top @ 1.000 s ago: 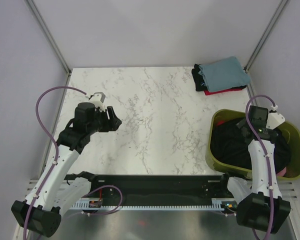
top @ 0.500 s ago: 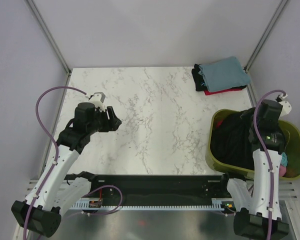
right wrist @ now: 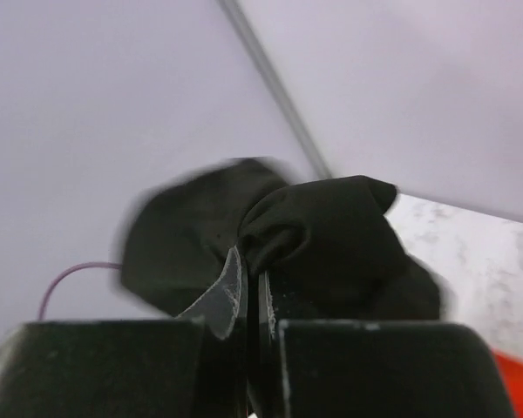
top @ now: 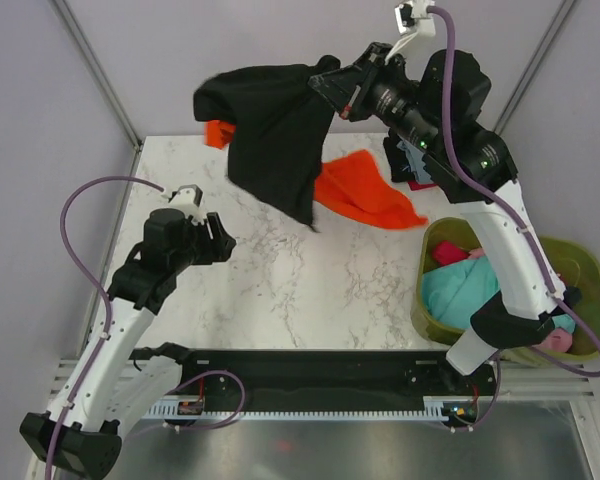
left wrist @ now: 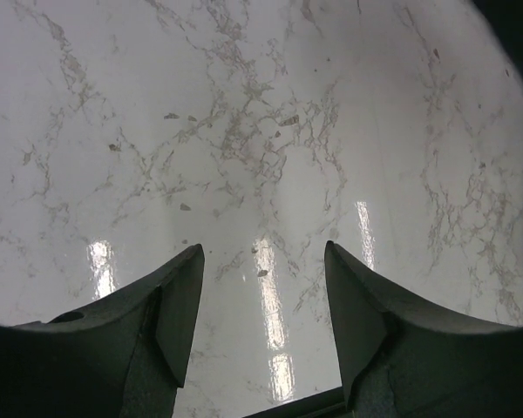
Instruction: Fold and stack the t-shirts
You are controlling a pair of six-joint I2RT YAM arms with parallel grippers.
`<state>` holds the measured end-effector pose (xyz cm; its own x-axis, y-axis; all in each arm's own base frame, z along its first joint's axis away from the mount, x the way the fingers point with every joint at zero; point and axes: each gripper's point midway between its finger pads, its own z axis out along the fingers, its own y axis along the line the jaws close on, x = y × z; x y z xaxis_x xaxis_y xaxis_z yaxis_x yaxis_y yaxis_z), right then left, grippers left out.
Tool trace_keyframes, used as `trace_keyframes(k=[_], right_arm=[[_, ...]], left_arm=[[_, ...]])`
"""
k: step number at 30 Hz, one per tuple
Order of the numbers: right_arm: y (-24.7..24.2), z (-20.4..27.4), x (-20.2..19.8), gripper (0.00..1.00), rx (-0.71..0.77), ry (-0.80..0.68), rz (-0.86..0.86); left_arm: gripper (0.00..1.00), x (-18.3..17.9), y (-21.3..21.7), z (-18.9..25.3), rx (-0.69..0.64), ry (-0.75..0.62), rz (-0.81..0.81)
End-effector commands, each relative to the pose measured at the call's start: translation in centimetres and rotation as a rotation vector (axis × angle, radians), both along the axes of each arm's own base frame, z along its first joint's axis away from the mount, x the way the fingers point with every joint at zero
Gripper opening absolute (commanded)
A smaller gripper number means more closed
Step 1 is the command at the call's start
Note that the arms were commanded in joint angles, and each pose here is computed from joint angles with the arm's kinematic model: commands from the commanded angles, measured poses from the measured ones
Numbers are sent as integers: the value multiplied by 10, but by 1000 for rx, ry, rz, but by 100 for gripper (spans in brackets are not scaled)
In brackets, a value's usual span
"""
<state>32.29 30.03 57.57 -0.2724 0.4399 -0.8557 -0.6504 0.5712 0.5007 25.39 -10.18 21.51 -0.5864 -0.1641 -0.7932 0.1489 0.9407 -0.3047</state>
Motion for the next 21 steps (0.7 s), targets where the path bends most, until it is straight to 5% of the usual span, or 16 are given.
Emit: trace_keyframes(k=[1, 8, 9, 10, 11, 14, 21], right_arm=[[-74, 42, -4, 0, 43, -112, -297], [-107, -196, 57, 2, -257, 311, -598], [-108, -214, 56, 15, -273, 329, -589], [-109, -231, 50, 78, -298, 355, -576], [-110, -275, 44, 98, -373, 423, -558], [-134, -337, 28, 98, -506, 548, -630], [-118, -328, 20, 98, -479, 504, -530]], left_arm=[[65, 2, 16, 13, 49, -62, 58], [66, 2, 19, 12, 60, -61, 71], [66, 3, 19, 11, 62, -60, 74], [66, 3, 19, 11, 64, -57, 73], [66, 3, 19, 11, 62, -58, 74], [66, 3, 20, 11, 65, -58, 78], [66, 6, 16, 2, 69, -22, 61]])
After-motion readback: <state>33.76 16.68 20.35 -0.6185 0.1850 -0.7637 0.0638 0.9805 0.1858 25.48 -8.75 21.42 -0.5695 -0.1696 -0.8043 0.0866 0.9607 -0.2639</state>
